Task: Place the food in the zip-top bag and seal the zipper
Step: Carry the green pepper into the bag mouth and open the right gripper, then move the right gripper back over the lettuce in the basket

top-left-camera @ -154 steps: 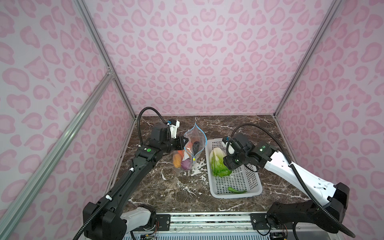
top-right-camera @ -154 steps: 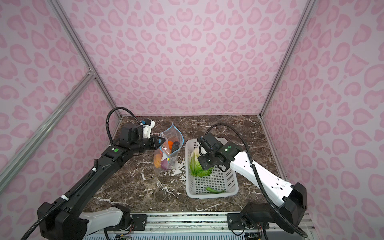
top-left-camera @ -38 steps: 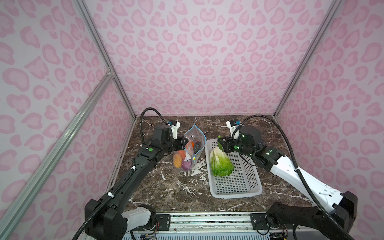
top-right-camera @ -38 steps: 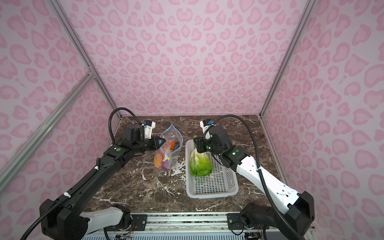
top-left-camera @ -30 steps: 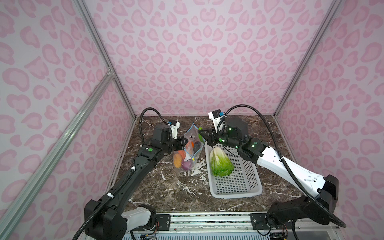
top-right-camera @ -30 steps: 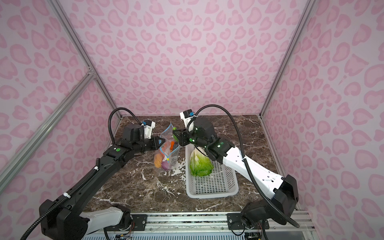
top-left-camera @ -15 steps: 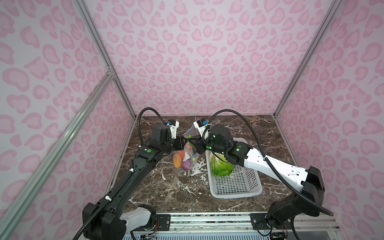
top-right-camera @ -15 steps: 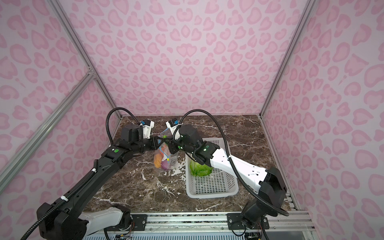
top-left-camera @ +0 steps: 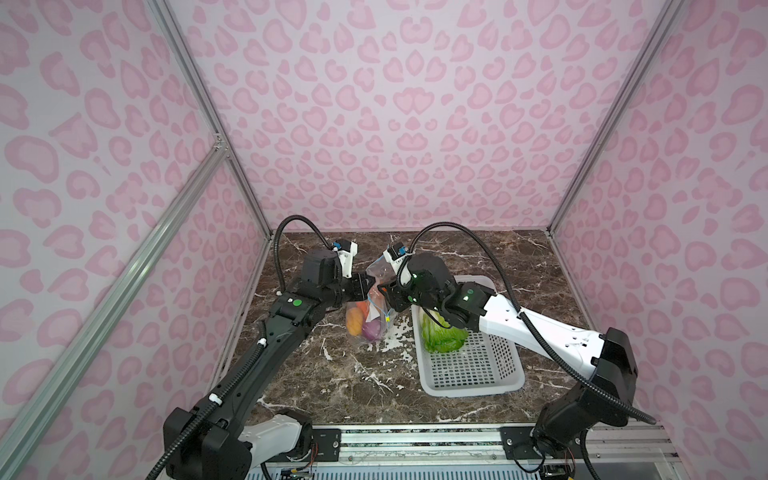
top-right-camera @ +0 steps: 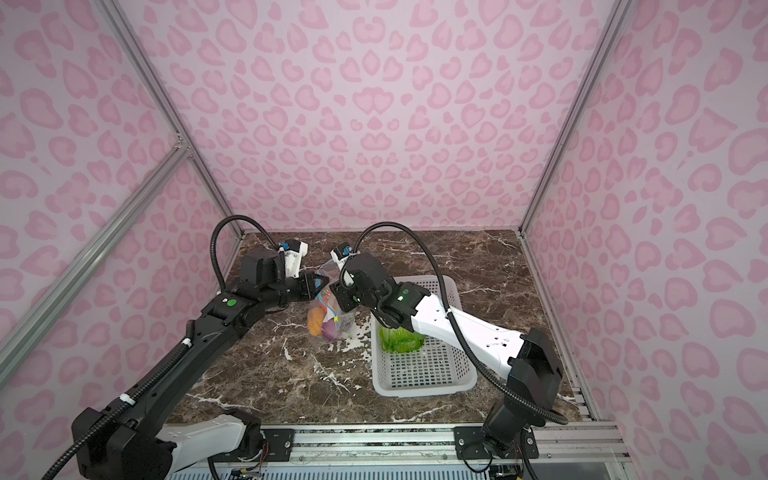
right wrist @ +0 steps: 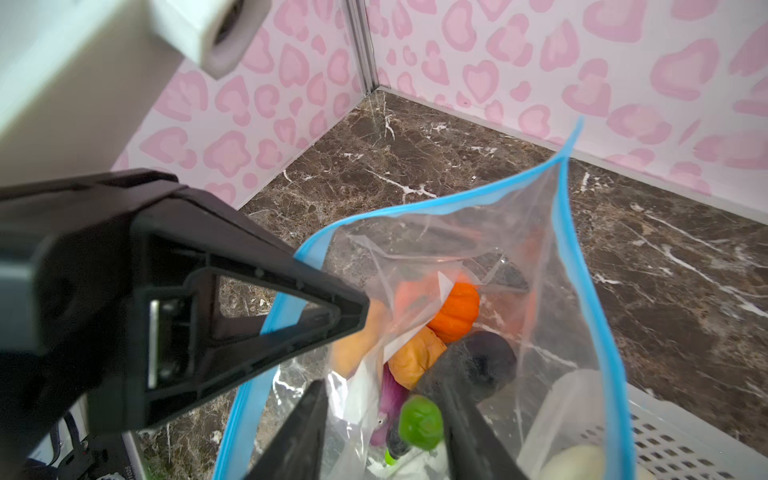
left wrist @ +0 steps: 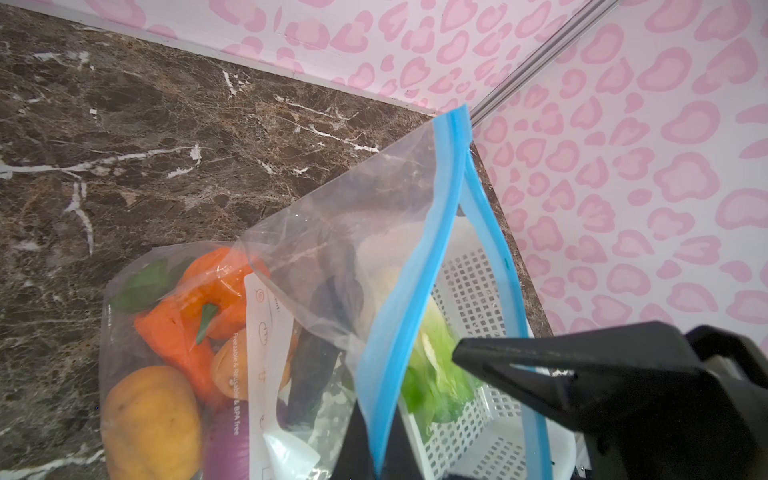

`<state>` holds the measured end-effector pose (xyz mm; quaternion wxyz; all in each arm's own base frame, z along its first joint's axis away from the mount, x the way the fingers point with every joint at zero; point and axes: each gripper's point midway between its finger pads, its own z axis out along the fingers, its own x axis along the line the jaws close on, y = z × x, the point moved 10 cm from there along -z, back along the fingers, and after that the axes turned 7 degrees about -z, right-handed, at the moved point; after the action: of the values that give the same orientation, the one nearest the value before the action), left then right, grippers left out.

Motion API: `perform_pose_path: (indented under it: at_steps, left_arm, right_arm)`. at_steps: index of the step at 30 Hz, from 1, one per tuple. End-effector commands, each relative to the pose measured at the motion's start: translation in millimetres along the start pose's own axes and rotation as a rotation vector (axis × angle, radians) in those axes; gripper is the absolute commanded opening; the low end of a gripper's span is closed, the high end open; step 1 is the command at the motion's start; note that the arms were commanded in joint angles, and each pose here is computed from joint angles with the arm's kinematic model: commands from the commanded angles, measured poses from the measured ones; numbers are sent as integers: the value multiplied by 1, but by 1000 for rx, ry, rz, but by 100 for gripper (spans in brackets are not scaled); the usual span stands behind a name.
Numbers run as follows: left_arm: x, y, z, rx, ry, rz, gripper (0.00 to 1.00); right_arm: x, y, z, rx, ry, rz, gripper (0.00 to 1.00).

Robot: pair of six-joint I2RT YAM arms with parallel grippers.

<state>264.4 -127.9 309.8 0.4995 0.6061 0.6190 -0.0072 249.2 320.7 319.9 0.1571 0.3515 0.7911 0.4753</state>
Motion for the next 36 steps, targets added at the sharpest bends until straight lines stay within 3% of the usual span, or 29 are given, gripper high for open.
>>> perform_pose_path:
  at_steps: [1,9,17,22,23,24,36]
  left_arm:
    - [0,2,1,-14,-5,2,3]
    - [-1,2,-2,-23,-6,0,2]
    - [0,2,-1,-27,-2,-5,2]
    - [2,1,4,-14,6,-14,3]
    - [3,1,5,-13,10,-17,3]
    - [3,0,5,-10,11,-16,3]
    - [3,1,4,-16,19,-14,3]
  right_arm:
    - [-4,10,-15,-24,-16,3,58]
    - [-48,7,-62,-58,-111,139,70]
    - [-109,-48,-68,204,-269,348,86]
    - [-115,-68,-47,402,-300,330,91]
    - [-114,-70,-40,439,-278,322,98]
    - [-113,-73,-34,472,-264,319,99]
    - [-112,-83,21,627,-336,232,99]
